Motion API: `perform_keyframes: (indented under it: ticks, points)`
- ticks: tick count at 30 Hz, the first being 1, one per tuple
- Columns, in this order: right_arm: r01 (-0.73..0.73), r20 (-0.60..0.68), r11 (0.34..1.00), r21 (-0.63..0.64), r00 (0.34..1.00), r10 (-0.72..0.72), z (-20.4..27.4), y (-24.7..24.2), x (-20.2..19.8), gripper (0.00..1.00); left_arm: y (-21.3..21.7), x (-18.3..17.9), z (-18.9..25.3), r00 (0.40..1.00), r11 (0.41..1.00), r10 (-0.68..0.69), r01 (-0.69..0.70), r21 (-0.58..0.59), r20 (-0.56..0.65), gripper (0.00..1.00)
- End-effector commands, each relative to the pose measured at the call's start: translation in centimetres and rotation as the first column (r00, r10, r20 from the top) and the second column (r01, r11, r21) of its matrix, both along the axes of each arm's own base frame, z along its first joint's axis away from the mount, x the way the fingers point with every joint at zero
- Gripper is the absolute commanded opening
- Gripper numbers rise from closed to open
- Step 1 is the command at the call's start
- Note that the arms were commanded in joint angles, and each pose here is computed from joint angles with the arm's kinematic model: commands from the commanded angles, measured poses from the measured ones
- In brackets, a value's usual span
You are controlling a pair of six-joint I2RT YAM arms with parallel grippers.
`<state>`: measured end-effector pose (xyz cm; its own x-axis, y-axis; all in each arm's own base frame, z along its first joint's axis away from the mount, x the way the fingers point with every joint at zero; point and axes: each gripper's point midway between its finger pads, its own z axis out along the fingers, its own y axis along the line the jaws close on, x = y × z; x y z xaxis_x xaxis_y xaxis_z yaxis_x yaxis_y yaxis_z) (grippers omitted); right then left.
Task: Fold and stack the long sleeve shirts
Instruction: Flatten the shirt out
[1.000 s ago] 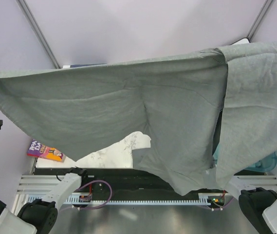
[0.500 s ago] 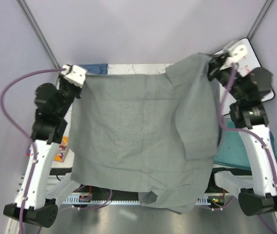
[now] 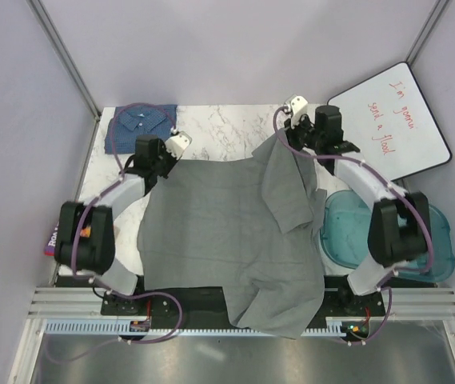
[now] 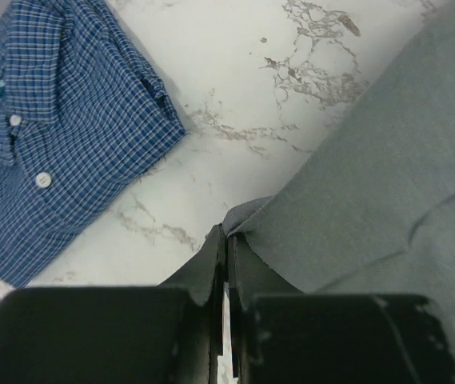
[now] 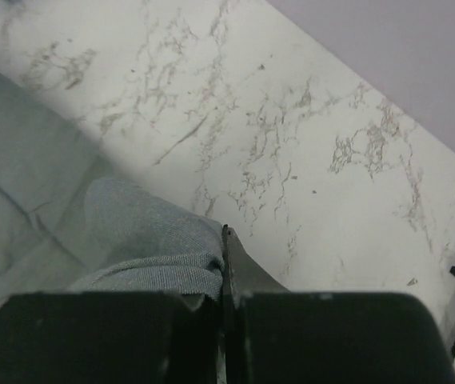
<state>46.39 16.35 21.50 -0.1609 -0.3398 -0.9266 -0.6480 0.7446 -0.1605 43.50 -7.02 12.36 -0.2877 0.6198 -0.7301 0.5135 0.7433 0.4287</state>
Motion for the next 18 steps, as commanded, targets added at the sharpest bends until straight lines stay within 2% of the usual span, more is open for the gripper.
perform_keyframes:
  ticks: [1, 5, 7, 13, 15, 18]
  points:
    - [0.057, 0.041, 0.998, -0.019, 0.998, -0.056, 0.4, 0.5, 5.1, 0.00, -0.4, 5.5, 1.4, 0.996, 0.999, -0.007, 0.004, 0.032, 0.087, 0.02]
    - [0.112, -0.022, 0.993, -0.024, 0.993, -0.112, -2.4, 0.5, 7.6, 0.04, 0.2, 7.6, -0.1, 0.999, 0.997, 0.020, -0.024, 0.070, 0.046, 0.02]
    - [0.132, -0.007, 0.991, -0.016, 0.991, -0.132, -1.7, 0.5, 8.6, 0.04, 0.9, 8.2, -1.4, 0.998, 0.994, 0.055, -0.056, 0.095, 0.015, 0.02]
    - [0.124, -0.008, 0.992, 0.015, 0.992, -0.124, -1.5, 1.9, 10.5, 0.02, 4.0, 9.3, -0.2, 0.992, 0.987, 0.120, -0.123, 0.106, 0.035, 0.02]
    - [0.117, -0.019, 0.993, 0.016, 0.993, -0.116, -2.3, 2.5, 10.9, 0.05, 5.4, 9.3, 0.1, 0.991, 0.984, 0.133, -0.136, 0.114, 0.029, 0.02]
    - [0.145, -0.057, 0.989, 0.009, 0.988, -0.145, -3.6, 2.6, 11.5, 0.35, 6.3, 8.7, -1.2, 0.992, 0.982, 0.126, -0.120, 0.145, -0.029, 0.02]
